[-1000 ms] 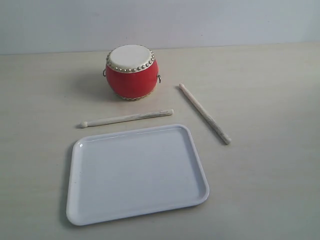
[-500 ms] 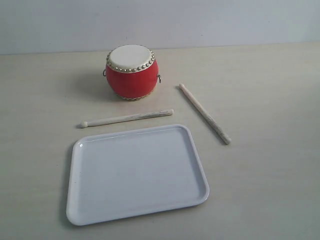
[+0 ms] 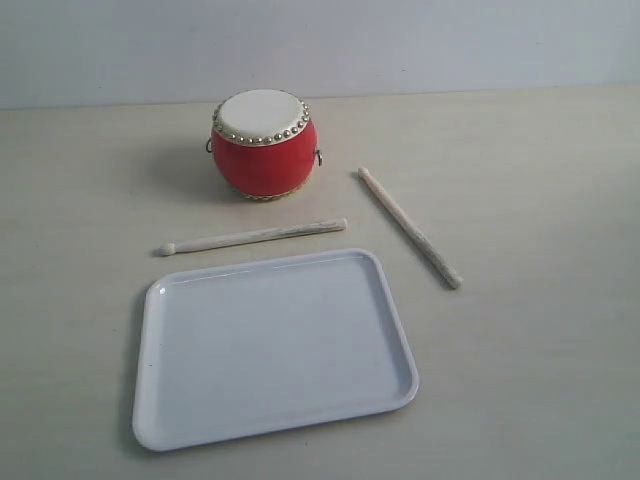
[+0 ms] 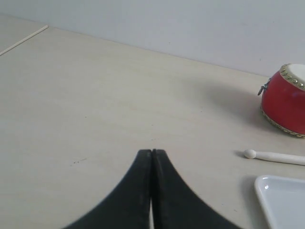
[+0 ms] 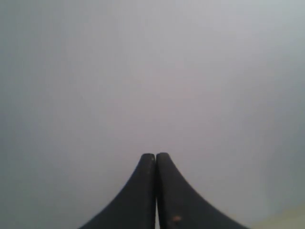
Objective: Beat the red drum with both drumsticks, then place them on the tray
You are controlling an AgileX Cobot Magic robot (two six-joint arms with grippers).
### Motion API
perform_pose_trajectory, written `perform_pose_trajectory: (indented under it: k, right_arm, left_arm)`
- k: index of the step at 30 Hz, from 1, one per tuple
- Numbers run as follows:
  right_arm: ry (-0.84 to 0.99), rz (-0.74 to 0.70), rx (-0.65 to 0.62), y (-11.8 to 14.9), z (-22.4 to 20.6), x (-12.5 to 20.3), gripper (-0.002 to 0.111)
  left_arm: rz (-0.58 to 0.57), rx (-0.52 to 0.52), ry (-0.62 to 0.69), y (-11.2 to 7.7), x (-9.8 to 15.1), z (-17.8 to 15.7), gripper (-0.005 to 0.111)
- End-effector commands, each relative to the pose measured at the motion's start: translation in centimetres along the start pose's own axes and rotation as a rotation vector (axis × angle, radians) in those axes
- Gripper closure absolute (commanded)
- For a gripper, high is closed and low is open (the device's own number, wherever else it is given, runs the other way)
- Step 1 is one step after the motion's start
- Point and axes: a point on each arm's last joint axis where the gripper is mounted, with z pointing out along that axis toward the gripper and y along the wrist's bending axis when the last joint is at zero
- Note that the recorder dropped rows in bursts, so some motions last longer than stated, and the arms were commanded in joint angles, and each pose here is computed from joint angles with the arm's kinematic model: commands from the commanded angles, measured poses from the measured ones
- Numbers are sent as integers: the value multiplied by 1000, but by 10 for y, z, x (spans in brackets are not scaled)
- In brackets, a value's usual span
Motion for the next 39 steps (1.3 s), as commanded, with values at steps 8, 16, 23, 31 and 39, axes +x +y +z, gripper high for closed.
perform_pose_trajectory:
  k: [8, 16, 23, 31, 39]
  right_arm:
    - [519, -69, 169, -4, 81, 18, 108]
    - [901, -132, 210, -3, 142, 30, 108]
    - [1095, -75, -73, 22, 166, 38, 108]
    - [1279, -184, -320, 63, 199, 39, 108]
    - [1460, -442, -204, 87, 226, 68, 108]
  left_arm:
    - [6, -1, -5, 0, 1, 0, 107]
    - [6, -1, -5, 0, 1, 0, 107]
    - [6, -1, -5, 0, 1, 0, 107]
    - [6, -1, -5, 0, 1, 0, 107]
    - [6, -1, -5, 0, 1, 0, 107]
